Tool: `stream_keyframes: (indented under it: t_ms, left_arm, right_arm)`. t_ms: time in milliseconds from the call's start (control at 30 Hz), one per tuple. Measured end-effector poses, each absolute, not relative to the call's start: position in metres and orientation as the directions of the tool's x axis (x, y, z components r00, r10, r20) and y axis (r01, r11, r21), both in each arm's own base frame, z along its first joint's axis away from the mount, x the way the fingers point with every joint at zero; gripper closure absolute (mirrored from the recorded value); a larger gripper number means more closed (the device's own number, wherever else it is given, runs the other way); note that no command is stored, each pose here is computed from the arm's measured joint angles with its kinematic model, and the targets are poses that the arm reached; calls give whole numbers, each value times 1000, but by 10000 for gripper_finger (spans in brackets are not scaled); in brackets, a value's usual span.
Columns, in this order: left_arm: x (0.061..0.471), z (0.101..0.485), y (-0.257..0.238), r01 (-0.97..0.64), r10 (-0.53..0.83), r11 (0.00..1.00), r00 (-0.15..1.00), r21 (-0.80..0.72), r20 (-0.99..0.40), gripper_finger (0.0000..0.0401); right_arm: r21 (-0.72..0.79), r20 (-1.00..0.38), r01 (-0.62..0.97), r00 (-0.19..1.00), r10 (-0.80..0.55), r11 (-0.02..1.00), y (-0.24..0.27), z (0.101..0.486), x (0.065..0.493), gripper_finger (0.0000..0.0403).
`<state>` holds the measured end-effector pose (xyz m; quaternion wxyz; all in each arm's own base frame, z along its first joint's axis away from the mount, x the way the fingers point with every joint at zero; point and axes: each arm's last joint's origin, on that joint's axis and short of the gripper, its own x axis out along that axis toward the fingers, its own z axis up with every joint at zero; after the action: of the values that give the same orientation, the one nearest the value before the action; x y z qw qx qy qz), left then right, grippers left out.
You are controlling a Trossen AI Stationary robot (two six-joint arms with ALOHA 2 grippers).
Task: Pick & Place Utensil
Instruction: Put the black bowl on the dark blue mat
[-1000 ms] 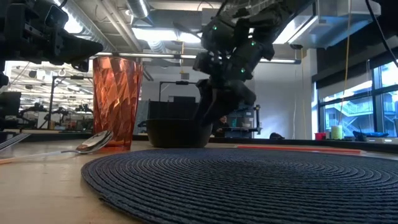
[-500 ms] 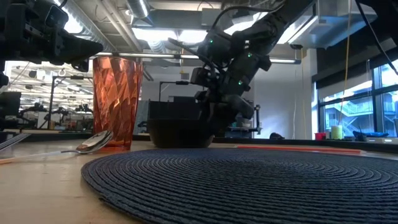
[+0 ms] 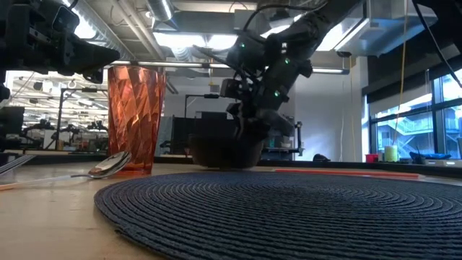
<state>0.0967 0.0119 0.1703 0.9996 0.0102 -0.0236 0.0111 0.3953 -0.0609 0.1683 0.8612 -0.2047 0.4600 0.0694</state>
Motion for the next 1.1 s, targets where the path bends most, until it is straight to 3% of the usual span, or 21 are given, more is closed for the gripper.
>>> stream_keyframes:
  t_ms: [333,533,733,1100]
  left_arm:
    - [97,170,12,-23,22,1000,999,20,48,397]
    - [97,170,12,-23,22,1000,999,20,47,397]
    - [97,170,12,-23,22,1000,999,20,47,397]
    - [97,170,12,-23,22,1000,999,19,47,397]
  right_arm:
    - [-232,-874,-395,485,-13,889,-26,226,406,397]
    - [-268,-820,-453,570,45,850,16,263,384,398]
    - [-277,-732,-395,678,74,876,28,293,340,399]
    - [-172,-776,-288,629,51,942,63,261,277,394]
